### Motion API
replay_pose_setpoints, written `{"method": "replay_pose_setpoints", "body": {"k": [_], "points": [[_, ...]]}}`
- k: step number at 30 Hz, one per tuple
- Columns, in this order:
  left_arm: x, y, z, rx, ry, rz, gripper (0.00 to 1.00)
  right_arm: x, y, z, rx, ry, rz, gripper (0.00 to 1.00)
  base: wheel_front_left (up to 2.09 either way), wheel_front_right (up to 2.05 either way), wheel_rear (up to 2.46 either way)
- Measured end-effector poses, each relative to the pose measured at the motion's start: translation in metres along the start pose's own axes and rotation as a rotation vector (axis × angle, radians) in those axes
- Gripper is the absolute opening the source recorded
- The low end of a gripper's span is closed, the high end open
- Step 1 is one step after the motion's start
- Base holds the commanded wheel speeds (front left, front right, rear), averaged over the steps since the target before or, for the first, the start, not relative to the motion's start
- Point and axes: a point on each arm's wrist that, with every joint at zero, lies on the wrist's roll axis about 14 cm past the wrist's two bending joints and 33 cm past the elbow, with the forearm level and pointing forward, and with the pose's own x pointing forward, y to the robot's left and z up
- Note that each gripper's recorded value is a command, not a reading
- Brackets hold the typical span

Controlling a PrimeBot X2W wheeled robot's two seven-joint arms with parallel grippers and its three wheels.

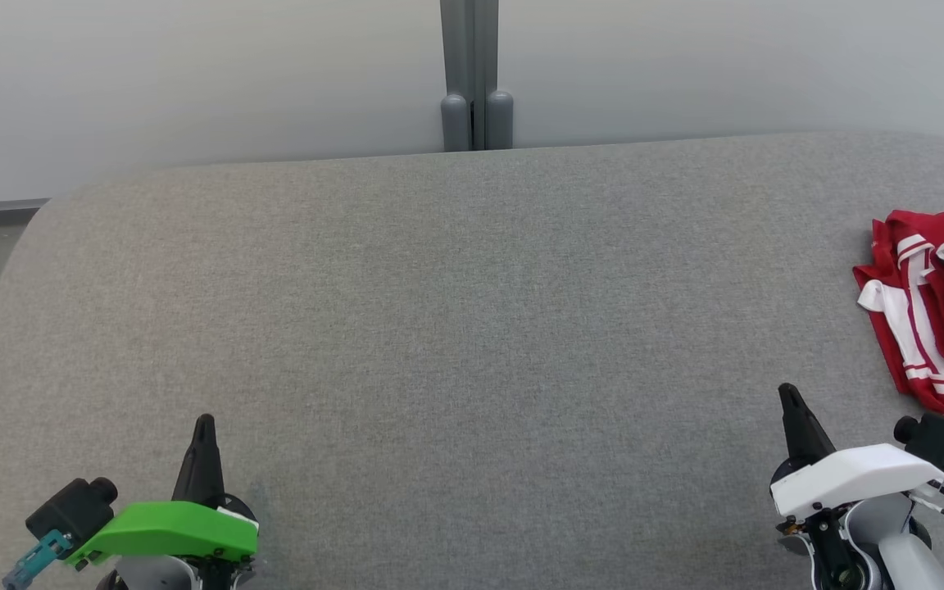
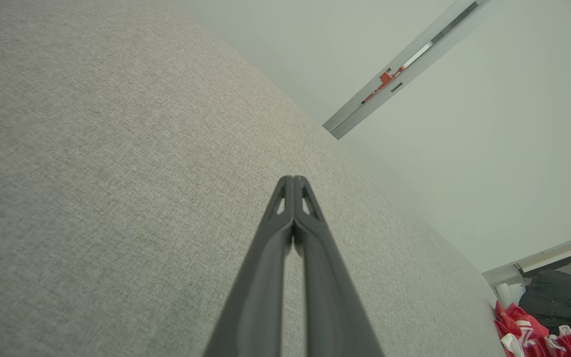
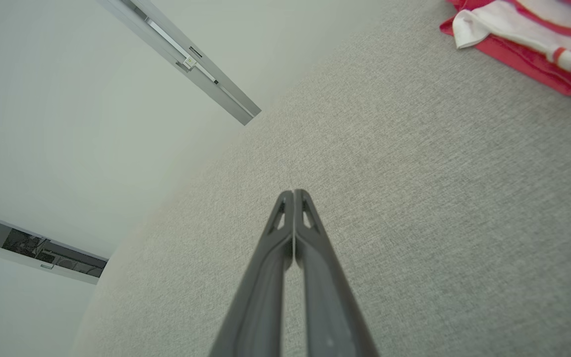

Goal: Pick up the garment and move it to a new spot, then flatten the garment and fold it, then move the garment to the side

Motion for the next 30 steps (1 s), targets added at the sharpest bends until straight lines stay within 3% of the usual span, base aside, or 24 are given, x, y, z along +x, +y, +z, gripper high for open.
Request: {"method": "replay_pose_setpoints", "body": {"k": [30], "points": [[0.005, -0.005, 0.012, -0.343, -0.002, -0.017, 0.00, -0.001, 0.001, 0.016, 0.370, -0.042, 0.007, 0.00, 0.00, 0.00, 0.00]]}}
